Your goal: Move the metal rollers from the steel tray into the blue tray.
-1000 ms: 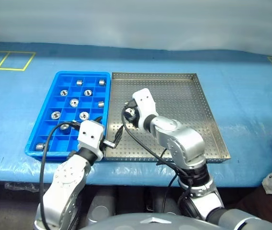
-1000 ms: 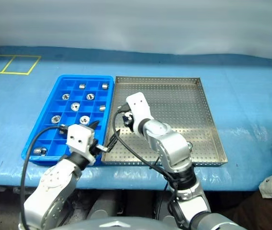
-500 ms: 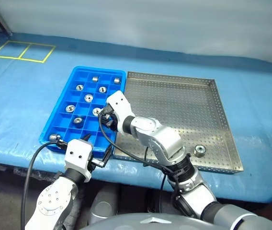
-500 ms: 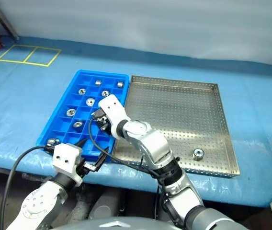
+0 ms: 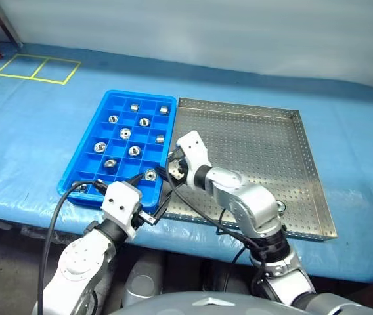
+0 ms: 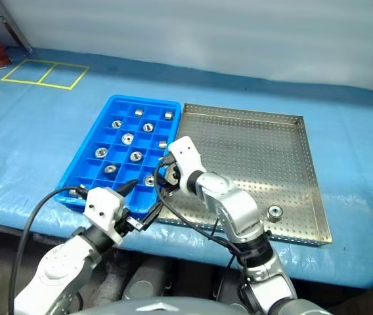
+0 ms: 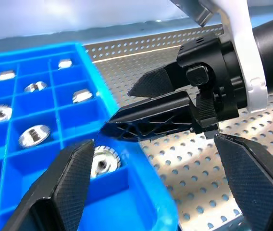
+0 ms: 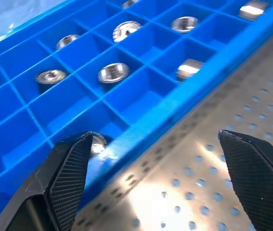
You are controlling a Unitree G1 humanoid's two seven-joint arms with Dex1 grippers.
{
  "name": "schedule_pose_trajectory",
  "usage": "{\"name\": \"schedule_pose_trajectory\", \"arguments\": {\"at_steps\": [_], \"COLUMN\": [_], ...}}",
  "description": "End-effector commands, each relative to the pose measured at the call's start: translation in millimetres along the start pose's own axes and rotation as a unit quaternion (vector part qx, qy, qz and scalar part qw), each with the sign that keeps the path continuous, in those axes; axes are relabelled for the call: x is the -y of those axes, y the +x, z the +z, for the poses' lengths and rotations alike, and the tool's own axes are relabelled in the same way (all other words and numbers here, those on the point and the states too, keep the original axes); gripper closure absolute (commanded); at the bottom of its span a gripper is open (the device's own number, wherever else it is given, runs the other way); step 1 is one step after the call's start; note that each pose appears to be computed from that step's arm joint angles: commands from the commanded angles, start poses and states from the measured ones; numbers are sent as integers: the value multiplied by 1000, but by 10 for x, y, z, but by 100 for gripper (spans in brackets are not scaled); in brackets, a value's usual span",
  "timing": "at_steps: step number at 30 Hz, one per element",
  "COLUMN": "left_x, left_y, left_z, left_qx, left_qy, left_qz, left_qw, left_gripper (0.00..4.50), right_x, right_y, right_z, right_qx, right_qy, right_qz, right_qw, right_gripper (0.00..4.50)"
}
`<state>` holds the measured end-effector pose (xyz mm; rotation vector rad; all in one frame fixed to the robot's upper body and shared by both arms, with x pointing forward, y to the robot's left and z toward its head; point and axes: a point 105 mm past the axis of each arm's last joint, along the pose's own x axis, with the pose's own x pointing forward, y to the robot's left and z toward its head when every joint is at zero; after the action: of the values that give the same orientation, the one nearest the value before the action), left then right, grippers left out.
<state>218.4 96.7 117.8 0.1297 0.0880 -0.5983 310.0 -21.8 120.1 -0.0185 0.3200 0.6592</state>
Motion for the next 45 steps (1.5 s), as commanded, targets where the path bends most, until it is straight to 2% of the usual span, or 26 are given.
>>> {"name": "schedule_pose_trajectory", "arguments": {"at_steps": [1, 5, 8, 17, 24, 31, 36, 39, 40, 45], "left_x": [74, 147, 223, 397, 414, 438, 425, 427, 426, 415], "left_y": [93, 220, 313, 414, 393, 382, 382, 382, 383, 379], "left_z": [83, 94, 97, 67, 46, 13, 9, 14, 16, 16], "left_qx": [16, 19, 20, 11, 7, -1, -2, 0, 1, 1], "left_qy": [2, 3, 4, 21, 20, 21, 23, 20, 20, 18], "left_qz": [-50, -99, -136, -201, -204, -201, -191, -186, -184, -170], "left_qw": [999, 995, 991, 979, 979, 979, 981, 982, 983, 985], "left_gripper": [16, 16, 16, 16, 16, 16, 16, 16, 16, 16], "right_x": [371, 659, 760, 822, 861, 779, 671, 567, 545, 418], "right_y": [-287, -532, -640, -743, -908, -933, -886, -801, -784, -678], "right_z": [147, 55, -40, -348, -672, -800, -732, -576, -537, -284], "right_qx": [38, 33, 25, -7, -51, -83, -89, -73, -70, -53], "right_qy": [15, 42, 59, 91, 108, 108, 93, 93, 92, 54], "right_qz": [-100, -191, -230, -278, -308, -294, -273, -243, -237, -193], "right_qw": [994, 980, 971, 956, 944, 946, 953, 963, 965, 978], "right_gripper": [5, 5, 5, 5, 5, 5, 163, 264, 283, 283]}}
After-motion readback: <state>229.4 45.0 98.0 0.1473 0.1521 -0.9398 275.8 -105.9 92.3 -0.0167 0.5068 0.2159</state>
